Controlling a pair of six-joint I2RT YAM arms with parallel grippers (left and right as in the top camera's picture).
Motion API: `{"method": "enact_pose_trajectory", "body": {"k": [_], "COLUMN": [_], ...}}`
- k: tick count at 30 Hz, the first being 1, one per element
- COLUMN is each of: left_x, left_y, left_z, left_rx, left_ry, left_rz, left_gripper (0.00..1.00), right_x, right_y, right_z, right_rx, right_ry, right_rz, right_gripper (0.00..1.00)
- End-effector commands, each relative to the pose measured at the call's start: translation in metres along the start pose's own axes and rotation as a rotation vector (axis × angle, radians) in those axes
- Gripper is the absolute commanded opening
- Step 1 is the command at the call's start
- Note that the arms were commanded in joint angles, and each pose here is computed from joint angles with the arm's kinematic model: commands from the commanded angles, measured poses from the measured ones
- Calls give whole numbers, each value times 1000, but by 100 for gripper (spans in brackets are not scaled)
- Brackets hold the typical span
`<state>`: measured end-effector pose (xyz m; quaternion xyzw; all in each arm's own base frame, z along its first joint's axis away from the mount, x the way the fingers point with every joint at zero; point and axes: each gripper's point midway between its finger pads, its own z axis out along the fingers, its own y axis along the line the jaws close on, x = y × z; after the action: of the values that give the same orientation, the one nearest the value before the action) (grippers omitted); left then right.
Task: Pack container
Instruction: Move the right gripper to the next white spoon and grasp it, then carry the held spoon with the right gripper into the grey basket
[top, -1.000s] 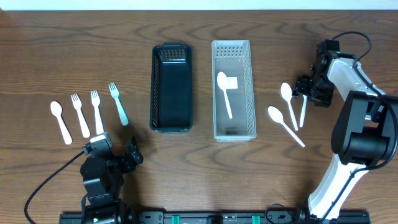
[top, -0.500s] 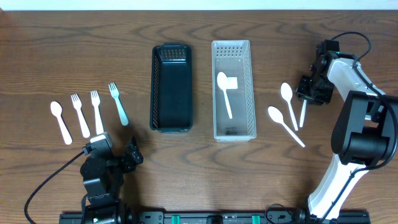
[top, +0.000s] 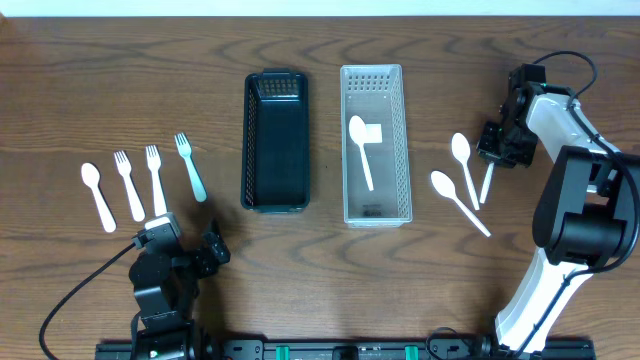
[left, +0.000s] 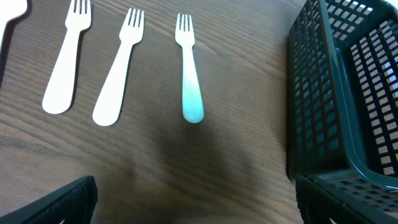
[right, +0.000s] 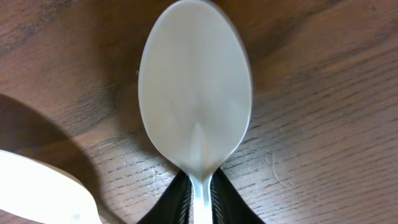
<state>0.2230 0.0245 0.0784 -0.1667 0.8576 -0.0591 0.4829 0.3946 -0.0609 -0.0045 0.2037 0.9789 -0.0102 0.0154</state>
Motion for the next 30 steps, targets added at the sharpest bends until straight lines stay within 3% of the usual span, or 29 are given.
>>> {"method": "enact_pose_trajectory", "body": {"k": [1,9,17,23,30], "left_x": [2,2,2,2,2], "left_y": [2,2,2,2,2], "left_z": [0,0,0,0,0], "left_rx": [-8,-8,-8,-8,-8], "left_ry": [11,11,11,11,12], "left_rz": [-14,-14,-14,-14,-14], "left_gripper": [98,98,98,98,98], "right_x": [10,0,-28,-20,22], "right_y": [1,5,35,110,190], "right_z": [9,-6,-97,-180,-186], "right_rx": [4,-15,-116,-278,-385], "right_ry": [32,-1,-199,-401,-388], "right_rz": [-9,-9,-104,-408,-516], "right_gripper": [12,3,1,1,1]}}
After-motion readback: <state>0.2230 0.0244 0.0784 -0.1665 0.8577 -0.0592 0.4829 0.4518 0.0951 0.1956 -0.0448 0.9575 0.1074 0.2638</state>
